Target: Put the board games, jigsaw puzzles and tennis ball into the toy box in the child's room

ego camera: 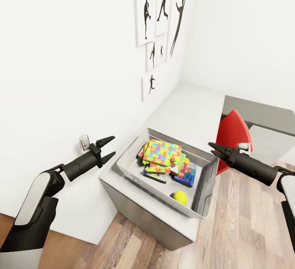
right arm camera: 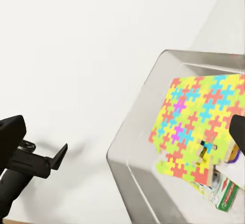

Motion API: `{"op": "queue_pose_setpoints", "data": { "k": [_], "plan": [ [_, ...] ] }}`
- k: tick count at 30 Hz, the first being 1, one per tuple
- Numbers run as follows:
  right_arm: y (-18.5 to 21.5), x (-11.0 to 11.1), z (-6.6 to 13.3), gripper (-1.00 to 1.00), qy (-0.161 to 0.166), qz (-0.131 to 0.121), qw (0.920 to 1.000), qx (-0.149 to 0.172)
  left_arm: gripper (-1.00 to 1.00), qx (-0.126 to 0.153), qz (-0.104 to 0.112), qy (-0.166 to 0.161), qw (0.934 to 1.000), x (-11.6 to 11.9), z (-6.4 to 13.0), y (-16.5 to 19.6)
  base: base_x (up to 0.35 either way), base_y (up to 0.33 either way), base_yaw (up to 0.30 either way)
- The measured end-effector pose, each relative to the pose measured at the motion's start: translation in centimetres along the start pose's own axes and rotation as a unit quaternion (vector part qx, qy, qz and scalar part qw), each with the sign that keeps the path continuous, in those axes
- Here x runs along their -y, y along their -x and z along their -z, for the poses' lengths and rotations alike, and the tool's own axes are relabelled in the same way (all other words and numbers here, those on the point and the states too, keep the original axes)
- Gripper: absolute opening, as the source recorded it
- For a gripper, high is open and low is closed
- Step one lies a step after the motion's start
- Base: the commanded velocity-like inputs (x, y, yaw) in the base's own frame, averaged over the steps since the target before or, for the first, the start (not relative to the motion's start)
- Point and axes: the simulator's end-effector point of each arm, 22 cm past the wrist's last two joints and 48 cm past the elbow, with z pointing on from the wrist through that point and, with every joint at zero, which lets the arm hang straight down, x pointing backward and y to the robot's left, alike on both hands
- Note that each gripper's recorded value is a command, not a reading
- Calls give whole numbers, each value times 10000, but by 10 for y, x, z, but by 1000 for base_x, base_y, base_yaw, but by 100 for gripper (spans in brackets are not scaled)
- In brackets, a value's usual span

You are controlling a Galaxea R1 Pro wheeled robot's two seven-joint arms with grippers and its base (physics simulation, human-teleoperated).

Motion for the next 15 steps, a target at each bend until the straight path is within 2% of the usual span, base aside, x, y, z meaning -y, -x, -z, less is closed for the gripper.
{"op": "queue_pose_setpoints", "data": {
  "k": [6, 15],
  "plan": [
    [8, 1, 7, 100, -65, 130, 9999, -7, 100, -2, -9, -12, 10000, 2, 0, 0, 0, 0, -165],
    [12, 1, 10, 100, -111, 202, 9997, -9, 100, -8, -26, -32, 10000, 5, 0, -1, 0, 0, -244]
  ]
}}
